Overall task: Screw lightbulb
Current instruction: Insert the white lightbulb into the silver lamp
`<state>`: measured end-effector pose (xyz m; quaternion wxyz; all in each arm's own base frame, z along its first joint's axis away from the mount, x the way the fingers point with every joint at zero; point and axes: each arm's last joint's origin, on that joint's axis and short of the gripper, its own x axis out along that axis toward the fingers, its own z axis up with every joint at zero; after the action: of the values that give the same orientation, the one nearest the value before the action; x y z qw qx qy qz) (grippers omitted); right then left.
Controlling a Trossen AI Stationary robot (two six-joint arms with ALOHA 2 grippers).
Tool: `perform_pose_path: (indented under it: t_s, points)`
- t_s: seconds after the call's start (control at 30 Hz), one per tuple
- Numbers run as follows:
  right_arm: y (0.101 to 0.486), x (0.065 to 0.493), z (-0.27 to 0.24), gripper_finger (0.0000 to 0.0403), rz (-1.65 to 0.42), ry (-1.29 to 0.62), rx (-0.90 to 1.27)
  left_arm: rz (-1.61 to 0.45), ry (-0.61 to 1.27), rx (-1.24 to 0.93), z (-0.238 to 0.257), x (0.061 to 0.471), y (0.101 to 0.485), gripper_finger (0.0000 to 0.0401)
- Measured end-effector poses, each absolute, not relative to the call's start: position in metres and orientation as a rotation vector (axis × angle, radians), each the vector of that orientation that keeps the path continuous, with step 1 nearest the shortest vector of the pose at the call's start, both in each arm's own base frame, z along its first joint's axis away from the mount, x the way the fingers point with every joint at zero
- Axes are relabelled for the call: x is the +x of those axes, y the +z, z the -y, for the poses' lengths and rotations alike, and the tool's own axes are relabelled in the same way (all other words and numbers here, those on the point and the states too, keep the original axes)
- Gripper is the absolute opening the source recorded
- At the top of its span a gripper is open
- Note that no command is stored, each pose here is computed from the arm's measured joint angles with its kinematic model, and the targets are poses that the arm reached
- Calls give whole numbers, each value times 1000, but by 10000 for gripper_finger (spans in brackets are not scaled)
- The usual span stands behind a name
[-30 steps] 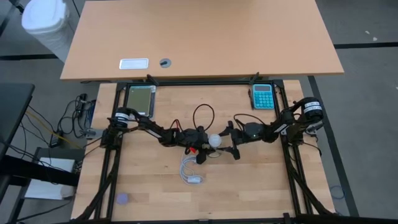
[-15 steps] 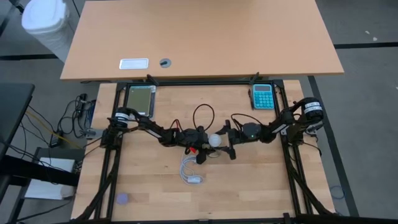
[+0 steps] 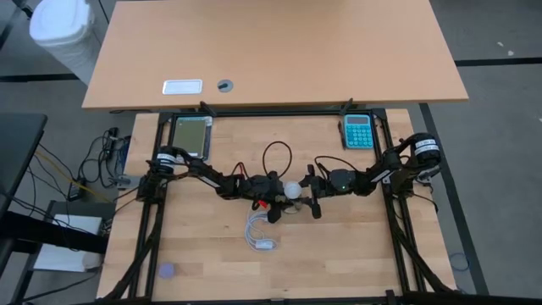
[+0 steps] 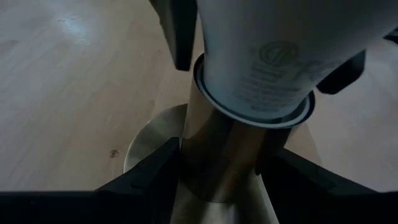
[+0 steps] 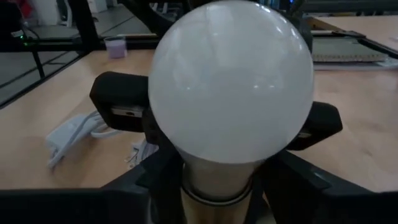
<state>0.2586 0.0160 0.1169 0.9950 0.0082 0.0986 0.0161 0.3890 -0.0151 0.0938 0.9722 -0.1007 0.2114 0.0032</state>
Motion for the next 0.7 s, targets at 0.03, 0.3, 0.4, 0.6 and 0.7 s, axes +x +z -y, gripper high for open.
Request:
perform_pose_path:
  t_s: [0.03,0.3,0.4,0.6,0.7]
  points:
    - [117,259,-16,193,-198,30,26,-426,11,-202,15,389,94,218]
    - [116,258,-19,166,-205,-23,67,-422,25,-202,15,389,94,218]
    - [116,257,-23,167,-205,-65,75,-419,55,-199,14,389,94,218]
    - [115,256,-32,167,-201,-164,98,-406,125,-205,12,389,94,218]
    - [115,255,-36,167,-193,-212,118,-394,152,-204,12,389,94,218]
